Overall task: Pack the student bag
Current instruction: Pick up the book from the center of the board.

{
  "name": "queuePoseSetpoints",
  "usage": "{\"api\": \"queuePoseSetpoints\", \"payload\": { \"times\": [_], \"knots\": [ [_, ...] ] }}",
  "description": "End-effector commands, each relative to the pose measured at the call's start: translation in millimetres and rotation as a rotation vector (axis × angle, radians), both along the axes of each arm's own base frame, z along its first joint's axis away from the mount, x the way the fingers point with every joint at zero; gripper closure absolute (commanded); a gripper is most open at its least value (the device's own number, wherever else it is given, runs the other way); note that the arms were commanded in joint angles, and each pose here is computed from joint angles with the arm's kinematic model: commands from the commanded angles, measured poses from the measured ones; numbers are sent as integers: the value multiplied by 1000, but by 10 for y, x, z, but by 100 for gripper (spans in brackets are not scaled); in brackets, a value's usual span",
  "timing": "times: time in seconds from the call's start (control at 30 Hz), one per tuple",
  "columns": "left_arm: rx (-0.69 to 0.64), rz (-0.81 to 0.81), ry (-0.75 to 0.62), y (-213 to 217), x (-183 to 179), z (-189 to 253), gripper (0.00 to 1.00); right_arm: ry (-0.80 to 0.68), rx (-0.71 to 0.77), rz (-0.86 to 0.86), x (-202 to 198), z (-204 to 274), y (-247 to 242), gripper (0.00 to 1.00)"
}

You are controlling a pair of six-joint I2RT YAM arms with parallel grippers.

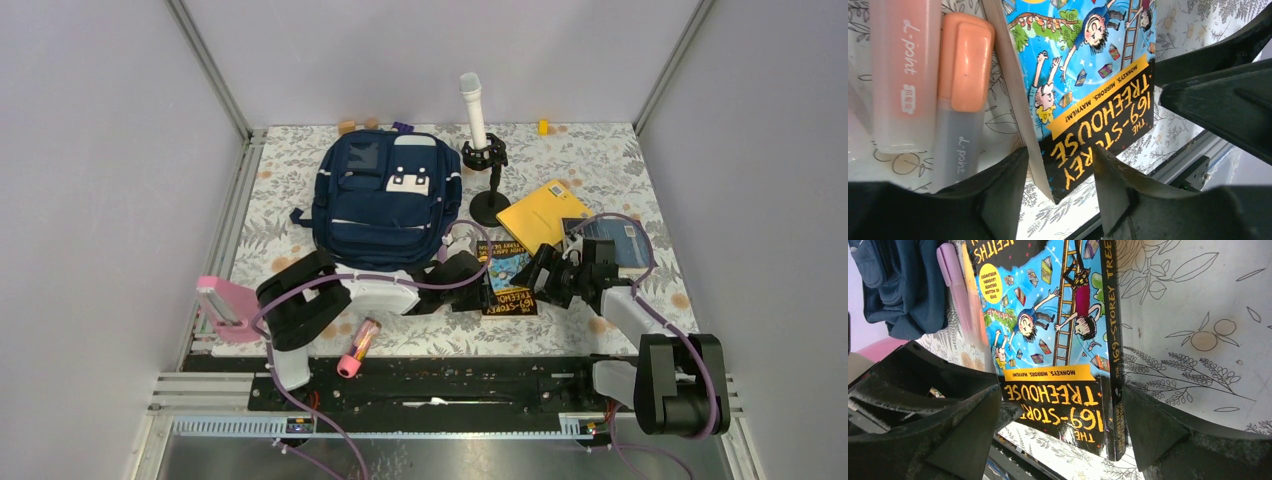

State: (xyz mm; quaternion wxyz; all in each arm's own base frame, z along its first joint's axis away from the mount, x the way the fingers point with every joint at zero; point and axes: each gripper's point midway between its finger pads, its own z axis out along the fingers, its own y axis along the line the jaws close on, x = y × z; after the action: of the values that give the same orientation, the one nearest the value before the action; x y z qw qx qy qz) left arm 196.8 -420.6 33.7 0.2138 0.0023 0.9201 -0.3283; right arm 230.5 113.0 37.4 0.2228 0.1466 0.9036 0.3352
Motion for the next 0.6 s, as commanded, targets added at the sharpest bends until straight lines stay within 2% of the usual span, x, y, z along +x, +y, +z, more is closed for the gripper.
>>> {"api": "queuePoseSetpoints", "payload": {
  "times": [0.0, 0.2, 0.37, 0.57],
  "knots": [
    [-36, -24, -49, -41, 76, 6, 52, -19, 135, 87, -29, 266, 211, 4],
    [-80, -82, -47, -58, 14, -11, 58, -103, 287, 121, 15, 661, 382, 7],
    [-124, -102, -37, -30, -46, -23, 60, -153, 316, 115, 31, 861, 403, 9],
    [-151, -136, -37, -74, -89, -17, 60, -89, 285, 115, 8, 622, 377, 10]
  ]
}}
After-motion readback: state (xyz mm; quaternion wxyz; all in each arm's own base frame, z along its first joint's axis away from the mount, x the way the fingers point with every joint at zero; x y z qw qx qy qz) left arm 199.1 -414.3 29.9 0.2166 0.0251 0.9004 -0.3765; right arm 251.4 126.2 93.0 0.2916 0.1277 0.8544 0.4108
